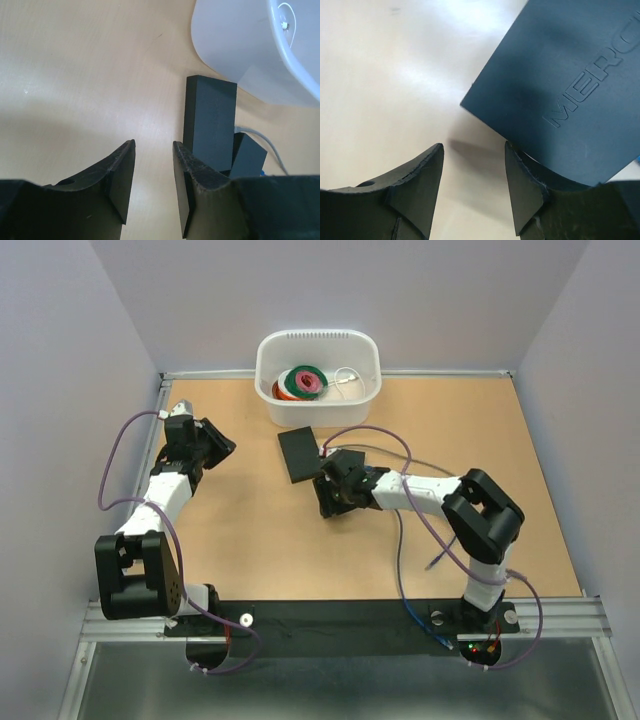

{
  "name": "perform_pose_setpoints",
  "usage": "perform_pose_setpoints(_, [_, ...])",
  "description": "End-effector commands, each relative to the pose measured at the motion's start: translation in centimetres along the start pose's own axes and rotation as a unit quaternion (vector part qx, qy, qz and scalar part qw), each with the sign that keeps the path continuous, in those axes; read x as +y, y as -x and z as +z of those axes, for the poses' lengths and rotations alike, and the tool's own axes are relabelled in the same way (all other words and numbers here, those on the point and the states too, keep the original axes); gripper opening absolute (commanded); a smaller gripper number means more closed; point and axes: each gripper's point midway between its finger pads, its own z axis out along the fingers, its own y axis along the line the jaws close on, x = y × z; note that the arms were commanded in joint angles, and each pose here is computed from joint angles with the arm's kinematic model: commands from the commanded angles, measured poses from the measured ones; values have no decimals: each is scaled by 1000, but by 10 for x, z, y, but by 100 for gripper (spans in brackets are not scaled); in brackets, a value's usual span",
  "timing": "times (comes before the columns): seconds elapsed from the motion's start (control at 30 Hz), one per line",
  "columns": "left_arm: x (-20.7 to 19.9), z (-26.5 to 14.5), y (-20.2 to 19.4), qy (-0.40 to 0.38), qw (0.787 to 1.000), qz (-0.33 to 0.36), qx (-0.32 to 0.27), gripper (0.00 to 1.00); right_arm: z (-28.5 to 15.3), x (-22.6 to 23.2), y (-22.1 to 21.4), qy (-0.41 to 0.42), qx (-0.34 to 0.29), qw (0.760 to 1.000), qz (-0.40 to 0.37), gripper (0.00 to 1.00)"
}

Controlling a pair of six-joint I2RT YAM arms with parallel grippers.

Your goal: Insert the plug into the switch port

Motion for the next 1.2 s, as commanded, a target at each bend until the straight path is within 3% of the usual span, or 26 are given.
perform_pose_setpoints(0.0, [-9,-6,8,-21,1000,3,-17,47,-6,-35,11,-43,1,999,-29,58])
perform_pose_setpoints(0.17, [-9,-11,4,-27,999,11,-16,47,-31,-10,0,13,-6,999,-40,64])
perform_pose_setpoints(0.23, [-8,-15,0,-29,999,13,-15,47,-43,0,-12,17,-15,998,-59,75])
perform_pose_setpoints(0.3, [-9,-20,-5,-37,999,15,-12,47,-73,8,0,22,-58,996,-62,89])
perform_pose_setpoints(0.37, [-12,-25,-6,-46,999,19,-12,47,-101,9,17,28,-101,993,-45,95])
perform_pose_setpoints(0.4, [-19,-30,-6,-62,998,27,-12,47,-132,4,37,20,-153,988,-25,100])
perform_pose_setpoints(0.5, [-37,-43,-4,-81,995,54,-18,47,-188,-19,66,-20,-240,971,12,100])
perform_pose_setpoints(0.73, [-98,-71,-11,-130,982,137,-20,47,-232,-56,63,-100,-243,965,18,100])
perform_pose_setpoints(0.83, [-126,-89,-32,-164,967,194,-20,47,-254,-64,59,-102,-260,959,39,100])
perform_pose_setpoints(1.17, [-117,-116,-44,-191,949,243,-61,47,-272,-76,42,-83,-289,945,128,100])
